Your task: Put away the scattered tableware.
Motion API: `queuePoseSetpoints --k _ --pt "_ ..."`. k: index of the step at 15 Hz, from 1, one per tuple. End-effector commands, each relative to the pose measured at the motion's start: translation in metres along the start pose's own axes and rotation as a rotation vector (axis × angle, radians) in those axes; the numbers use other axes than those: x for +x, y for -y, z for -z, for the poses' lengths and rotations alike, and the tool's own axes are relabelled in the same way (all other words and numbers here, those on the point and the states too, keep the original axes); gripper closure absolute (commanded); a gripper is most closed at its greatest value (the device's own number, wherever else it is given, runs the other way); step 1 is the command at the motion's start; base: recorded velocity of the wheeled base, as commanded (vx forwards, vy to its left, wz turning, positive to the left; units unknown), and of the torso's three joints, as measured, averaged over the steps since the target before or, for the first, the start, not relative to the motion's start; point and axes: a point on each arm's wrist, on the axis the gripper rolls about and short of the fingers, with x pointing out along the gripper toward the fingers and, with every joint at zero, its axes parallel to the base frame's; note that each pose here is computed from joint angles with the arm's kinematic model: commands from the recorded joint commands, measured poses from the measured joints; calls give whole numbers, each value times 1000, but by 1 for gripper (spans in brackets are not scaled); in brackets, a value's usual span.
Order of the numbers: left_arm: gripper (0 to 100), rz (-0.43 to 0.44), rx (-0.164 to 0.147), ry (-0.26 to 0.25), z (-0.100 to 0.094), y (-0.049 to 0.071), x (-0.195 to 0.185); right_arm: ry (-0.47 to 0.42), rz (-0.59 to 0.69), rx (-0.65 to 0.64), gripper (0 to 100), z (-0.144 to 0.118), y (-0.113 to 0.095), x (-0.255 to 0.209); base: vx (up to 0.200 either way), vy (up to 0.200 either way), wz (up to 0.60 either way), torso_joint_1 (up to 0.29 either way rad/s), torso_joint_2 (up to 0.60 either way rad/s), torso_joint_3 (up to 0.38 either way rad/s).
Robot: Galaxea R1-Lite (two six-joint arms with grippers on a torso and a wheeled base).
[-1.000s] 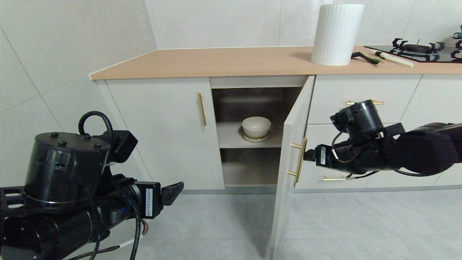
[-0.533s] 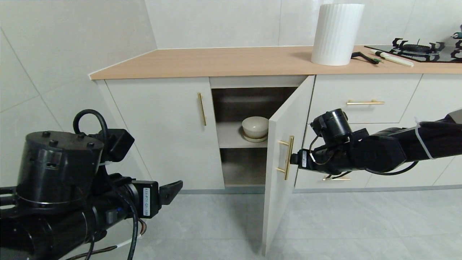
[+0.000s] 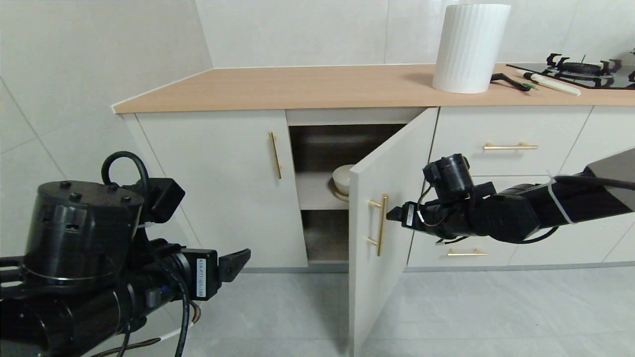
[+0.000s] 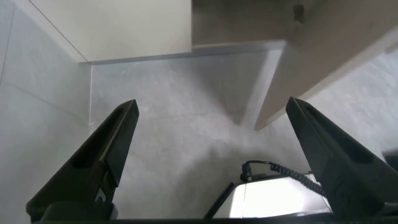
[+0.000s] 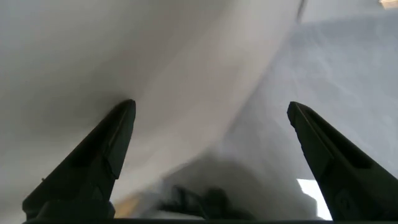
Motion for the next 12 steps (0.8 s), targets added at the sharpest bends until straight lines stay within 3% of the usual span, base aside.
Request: queuePoseSetpoints --k 1,5,9,12 --pt "0 1 1 -3 0 1 1 -13 5 1 0 5 0 8 200 0 0 2 7 -2" --pt "0 1 3 -3 0 1 1 42 -32 65 0 7 -5 22 200 0 0 1 6 11" --pt "0 12 0 1 0 0 -1 210 -39 142 0 2 -9 46 0 0 0 0 0 0" --pt "0 11 1 -2 0 1 0 296 38 171 0 -1 -11 65 0 0 0 0 0 0"
